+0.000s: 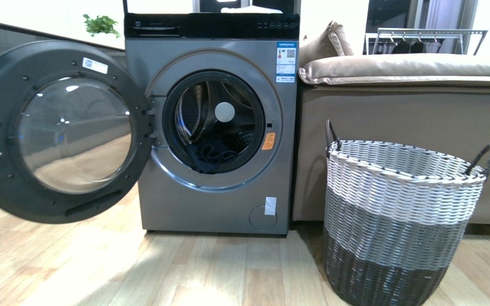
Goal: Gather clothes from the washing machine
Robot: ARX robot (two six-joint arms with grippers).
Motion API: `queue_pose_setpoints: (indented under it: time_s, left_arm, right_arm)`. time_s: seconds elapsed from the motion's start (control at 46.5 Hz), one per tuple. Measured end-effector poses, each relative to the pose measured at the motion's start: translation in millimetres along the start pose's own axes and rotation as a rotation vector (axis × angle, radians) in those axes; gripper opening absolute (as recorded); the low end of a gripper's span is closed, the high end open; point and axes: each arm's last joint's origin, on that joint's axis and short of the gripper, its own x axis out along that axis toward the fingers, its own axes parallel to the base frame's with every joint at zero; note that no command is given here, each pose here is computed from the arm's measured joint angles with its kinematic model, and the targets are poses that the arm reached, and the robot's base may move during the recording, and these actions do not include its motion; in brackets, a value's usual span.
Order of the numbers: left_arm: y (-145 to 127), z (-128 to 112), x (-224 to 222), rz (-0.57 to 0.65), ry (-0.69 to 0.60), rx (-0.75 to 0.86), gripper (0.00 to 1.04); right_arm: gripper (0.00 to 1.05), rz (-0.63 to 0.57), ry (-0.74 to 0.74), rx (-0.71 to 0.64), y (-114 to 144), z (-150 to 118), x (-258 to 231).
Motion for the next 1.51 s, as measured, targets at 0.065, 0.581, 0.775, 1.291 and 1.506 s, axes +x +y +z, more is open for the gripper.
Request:
queue_pose_setpoints:
  time_s: [0.065,0.581,0.775,1.291,1.506]
  left_arm:
    - [0.0,0.0,0.0,0.000,0.000,0.000,0.98]
    - [0.0,-0.1,0.0,-0.001,0.001,0.000,0.98]
    - [0.1,0.0,0.0,0.003,0.000,0.000,0.98]
    - [0.0,-0.1,0.1,0.000,0.001,0.000,0.98]
    - [0.0,0.0,0.0,0.000,0.000,0.000,0.98]
  right_arm:
    - [0.97,0.000,0.000,0.000,0.0,0.0,0.0]
    - [0.97,-0.002,0.000,0.000,0.0,0.0,0.0]
    - [0.97,0.000,0.000,0.000,0.0,0.0,0.0]
    - [0.97,0.000,0.000,0.000,0.0,0.0,0.0]
    - [0.97,0.000,0.000,0.000,0.0,0.0,0.0]
